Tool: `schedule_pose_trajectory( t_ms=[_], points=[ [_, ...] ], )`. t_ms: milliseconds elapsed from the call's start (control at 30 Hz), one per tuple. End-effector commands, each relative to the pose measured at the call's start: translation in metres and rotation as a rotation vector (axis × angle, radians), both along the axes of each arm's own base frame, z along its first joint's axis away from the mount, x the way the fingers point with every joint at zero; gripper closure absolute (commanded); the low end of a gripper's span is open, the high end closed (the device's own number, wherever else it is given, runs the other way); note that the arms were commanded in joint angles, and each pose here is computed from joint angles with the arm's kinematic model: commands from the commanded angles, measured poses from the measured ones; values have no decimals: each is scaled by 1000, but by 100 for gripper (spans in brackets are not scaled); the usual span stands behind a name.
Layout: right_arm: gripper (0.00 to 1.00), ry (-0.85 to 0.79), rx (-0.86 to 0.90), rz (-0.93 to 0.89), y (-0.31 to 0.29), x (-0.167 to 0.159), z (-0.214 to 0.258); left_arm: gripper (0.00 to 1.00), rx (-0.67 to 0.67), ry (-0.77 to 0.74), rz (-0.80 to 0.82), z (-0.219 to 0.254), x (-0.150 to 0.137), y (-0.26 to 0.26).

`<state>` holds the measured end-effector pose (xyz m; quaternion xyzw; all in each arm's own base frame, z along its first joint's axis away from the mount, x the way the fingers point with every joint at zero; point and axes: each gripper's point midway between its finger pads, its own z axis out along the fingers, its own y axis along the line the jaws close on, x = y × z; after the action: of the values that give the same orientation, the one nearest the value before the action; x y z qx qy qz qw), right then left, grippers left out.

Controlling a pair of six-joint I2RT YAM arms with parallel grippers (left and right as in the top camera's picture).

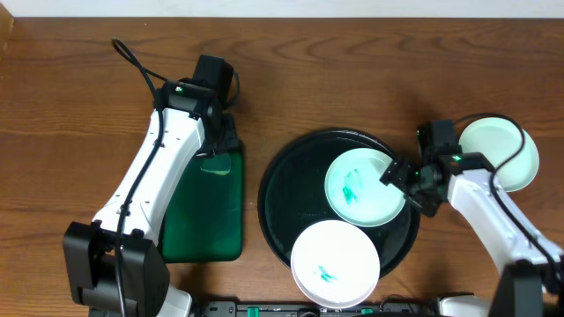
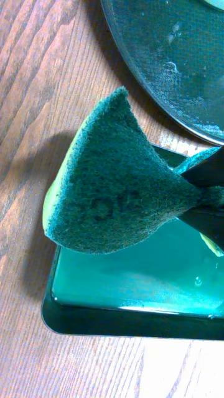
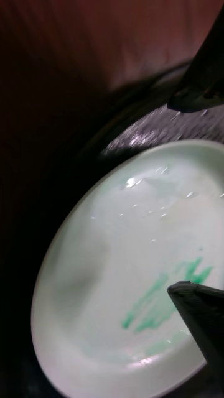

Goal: Clean dirty plates on tray and stack at the side
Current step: 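Grasp the right plate's rim and drag it left with the right gripper, then move the sponge with the left gripper onto the light green plate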

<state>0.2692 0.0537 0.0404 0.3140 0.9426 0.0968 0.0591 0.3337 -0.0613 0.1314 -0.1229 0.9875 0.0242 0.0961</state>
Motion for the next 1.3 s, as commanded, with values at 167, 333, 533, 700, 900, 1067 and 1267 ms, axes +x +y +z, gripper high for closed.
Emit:
schedule_pose_trajectory(
  t_ms=[167,333,533,700,900,1067,1267],
  points=[
    [16,84,40,17,17,5,-36,93,10,8,-13,-2,-1,2],
    [15,87,-8,10,9,9,-45,93,10,8,-13,-2,-1,2],
    [27,12,-67,75,1,25,-45,93,10,8,-13,-2,-1,2],
    [56,-38,-46,155,8,34,-42,93,10,8,-13,-2,-1,2],
    [80,-50,-29,193,12,35,-42,93,9,8,-13,-2,-1,2],
    [87,-90,14,262,27,41,-38,93,12,20,-13,-2,-4,3],
    [98,-175,73,389,57,49,-28,93,9,24,-14,-3,-5,2]
  ],
)
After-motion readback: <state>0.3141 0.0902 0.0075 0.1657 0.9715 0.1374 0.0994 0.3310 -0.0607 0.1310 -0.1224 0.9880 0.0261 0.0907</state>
